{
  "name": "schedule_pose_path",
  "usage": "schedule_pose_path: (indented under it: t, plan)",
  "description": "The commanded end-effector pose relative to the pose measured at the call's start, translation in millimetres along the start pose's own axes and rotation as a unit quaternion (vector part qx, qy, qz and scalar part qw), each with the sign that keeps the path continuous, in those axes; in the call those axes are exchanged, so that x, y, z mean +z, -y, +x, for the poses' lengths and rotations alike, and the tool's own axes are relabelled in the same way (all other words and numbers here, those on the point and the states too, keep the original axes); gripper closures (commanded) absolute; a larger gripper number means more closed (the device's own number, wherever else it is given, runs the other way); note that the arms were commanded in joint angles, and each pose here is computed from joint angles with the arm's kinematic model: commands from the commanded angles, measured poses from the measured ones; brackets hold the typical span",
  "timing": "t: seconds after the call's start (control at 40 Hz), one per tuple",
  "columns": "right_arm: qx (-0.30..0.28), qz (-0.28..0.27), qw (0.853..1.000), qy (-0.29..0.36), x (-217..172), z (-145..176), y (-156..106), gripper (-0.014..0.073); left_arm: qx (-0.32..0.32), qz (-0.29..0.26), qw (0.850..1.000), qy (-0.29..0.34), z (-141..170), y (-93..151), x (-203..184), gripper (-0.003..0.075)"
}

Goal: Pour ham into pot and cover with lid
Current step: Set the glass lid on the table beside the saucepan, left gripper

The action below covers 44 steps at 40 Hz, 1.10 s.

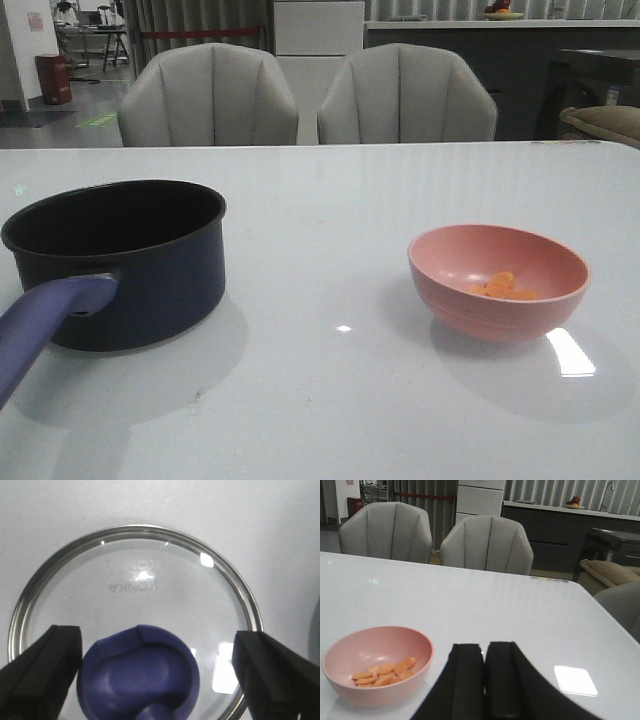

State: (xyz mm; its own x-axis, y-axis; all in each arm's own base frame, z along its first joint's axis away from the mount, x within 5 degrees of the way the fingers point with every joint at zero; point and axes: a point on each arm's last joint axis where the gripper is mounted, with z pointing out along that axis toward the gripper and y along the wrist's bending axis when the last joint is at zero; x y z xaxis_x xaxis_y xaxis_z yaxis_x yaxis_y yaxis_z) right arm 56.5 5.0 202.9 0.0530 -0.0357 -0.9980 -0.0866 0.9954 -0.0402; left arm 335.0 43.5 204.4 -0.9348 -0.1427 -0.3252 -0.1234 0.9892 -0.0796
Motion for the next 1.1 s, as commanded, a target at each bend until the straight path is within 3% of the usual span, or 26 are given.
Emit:
schedule_pose_path:
  t: [0.0,0.275,0.625,0.874,1.074]
  plan:
    - [-0.006,0.002,0.999,0.051,-2.2,-9.7,0.1,0.0456,0.015,0.005,0.998,0.064,-9.4,11.0,-39.6,0.0103]
    - [-0.006,0.002,0.999,0.051,-2.2,-9.7,0.1,0.0456,0.012,0.018,0.986,0.162,-2.0,17.9,-107.7,0.0103]
    - [-0.006,0.002,0.999,0.051,-2.2,-9.7,0.1,0.0456,0.072,0.047,0.943,0.321,44.6,50.0,-184.7,0.0103]
    - [-0.006,0.002,0.999,0.051,-2.2,-9.7,0.1,0.0456,0.091,0.062,0.9,0.421,106.0,50.2,-195.1,0.0103]
    - [-0.006,0.002,0.999,0.051,-2.1,-9.7,0.1,0.0456,0.103,0.093,0.84,0.525,162.5,45.9,-199.3,0.0103]
